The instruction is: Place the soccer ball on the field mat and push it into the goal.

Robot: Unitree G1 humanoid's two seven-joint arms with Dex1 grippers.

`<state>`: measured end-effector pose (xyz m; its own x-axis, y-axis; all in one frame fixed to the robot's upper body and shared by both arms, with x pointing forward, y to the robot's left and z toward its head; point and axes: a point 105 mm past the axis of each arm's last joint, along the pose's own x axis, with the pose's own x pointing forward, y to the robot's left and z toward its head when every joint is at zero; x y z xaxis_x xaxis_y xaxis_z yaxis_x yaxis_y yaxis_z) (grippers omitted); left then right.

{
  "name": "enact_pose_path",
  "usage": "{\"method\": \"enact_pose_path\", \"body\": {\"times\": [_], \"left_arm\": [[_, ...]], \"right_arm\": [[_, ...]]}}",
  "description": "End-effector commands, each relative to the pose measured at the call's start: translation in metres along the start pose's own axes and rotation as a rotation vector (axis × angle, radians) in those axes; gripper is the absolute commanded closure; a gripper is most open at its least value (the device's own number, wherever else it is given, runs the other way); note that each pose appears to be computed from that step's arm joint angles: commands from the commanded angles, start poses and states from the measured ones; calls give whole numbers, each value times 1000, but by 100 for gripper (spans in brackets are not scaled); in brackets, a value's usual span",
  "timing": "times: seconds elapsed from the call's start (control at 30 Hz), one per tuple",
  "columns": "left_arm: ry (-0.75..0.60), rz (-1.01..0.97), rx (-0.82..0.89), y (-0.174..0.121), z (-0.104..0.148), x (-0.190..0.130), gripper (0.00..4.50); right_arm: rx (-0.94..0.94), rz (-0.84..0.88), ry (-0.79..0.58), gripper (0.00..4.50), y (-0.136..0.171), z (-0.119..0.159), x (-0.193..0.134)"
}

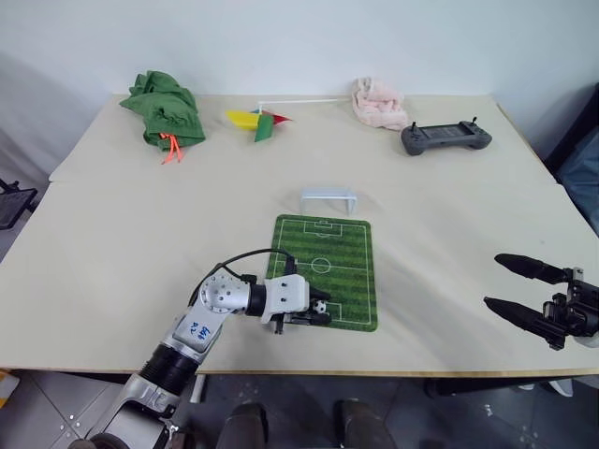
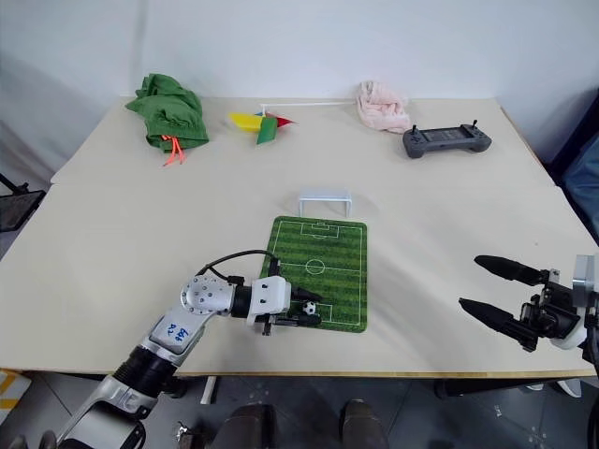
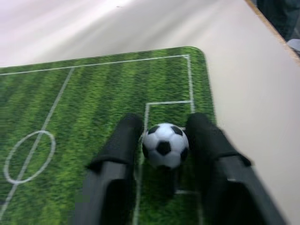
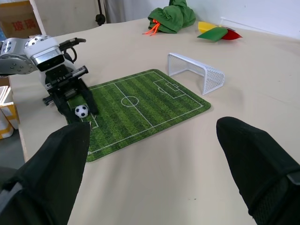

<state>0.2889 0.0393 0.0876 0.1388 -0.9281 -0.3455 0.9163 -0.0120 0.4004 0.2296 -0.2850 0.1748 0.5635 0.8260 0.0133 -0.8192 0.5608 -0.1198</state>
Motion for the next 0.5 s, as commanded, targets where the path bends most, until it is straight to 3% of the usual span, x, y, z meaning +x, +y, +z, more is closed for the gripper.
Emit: {"method": "enact_pose_path", "body": {"times": [0.03,0.2,0.5], "left_arm": [[-4,-13,7,-2,1,0,148],[-15,-6,16,1,6,-1,5],[-36,20,47,9,11,-2,2]], "right_arm": [[-54,-27,1,0,-5,11,-6],[-58,-31,5,0,-6,12,-6],[-63,-31,10,0,-9,11,-5]]}}
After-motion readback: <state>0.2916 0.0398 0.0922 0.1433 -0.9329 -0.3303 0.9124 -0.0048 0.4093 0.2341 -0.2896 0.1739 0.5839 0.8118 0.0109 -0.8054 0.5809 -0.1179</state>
